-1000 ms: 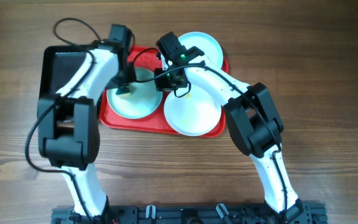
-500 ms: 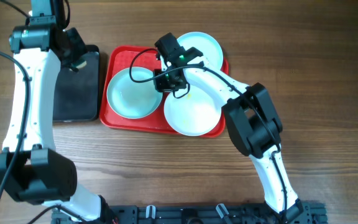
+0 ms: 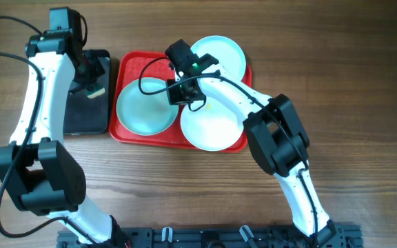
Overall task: Clean dirty plates on tray and stack at the side
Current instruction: 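Lift the plate with the right gripper and withdraw the left gripper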
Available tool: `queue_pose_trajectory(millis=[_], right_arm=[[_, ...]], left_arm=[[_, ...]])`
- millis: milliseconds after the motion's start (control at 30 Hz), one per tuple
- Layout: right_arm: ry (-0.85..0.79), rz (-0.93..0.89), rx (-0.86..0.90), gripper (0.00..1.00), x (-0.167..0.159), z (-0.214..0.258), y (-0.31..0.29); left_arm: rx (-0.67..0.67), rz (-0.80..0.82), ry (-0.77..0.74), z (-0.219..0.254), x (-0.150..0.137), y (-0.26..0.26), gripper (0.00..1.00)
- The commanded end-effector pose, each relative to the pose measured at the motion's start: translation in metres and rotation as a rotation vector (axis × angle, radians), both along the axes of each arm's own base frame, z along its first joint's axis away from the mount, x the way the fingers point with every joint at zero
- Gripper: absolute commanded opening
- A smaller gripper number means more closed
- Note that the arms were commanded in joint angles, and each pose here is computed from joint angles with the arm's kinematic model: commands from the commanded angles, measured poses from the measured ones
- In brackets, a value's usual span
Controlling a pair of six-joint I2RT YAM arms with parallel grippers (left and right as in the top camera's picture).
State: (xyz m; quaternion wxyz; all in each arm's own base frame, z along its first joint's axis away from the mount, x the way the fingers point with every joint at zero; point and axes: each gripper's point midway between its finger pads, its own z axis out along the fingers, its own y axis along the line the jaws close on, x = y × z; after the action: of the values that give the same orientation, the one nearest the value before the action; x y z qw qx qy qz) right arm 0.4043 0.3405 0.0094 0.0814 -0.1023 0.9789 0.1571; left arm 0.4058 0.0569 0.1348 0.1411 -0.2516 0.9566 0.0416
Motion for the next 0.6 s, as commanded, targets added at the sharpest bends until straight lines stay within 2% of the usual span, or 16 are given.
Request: queue_pose_trajectory(millis=[0, 233, 567], right_arm=[[-0.275, -0.028, -0.136, 0.04, 0.044, 0.066, -0.024], [-0.603, -0.099, -0.433, 0.04, 0.064, 0.143, -0.064], [-0.928, -0.183, -0.822, 0.04, 0.041, 0.207, -0.066]], left_arm=[[-0.012, 0.013, 0.001, -0.002, -0.001, 0.000, 0.04], [-0.013, 0.013, 0.003, -0.002, -0.001, 0.000, 0.04], [-0.013, 0.014, 0.007, -0.003, -0.002, -0.001, 0.04]])
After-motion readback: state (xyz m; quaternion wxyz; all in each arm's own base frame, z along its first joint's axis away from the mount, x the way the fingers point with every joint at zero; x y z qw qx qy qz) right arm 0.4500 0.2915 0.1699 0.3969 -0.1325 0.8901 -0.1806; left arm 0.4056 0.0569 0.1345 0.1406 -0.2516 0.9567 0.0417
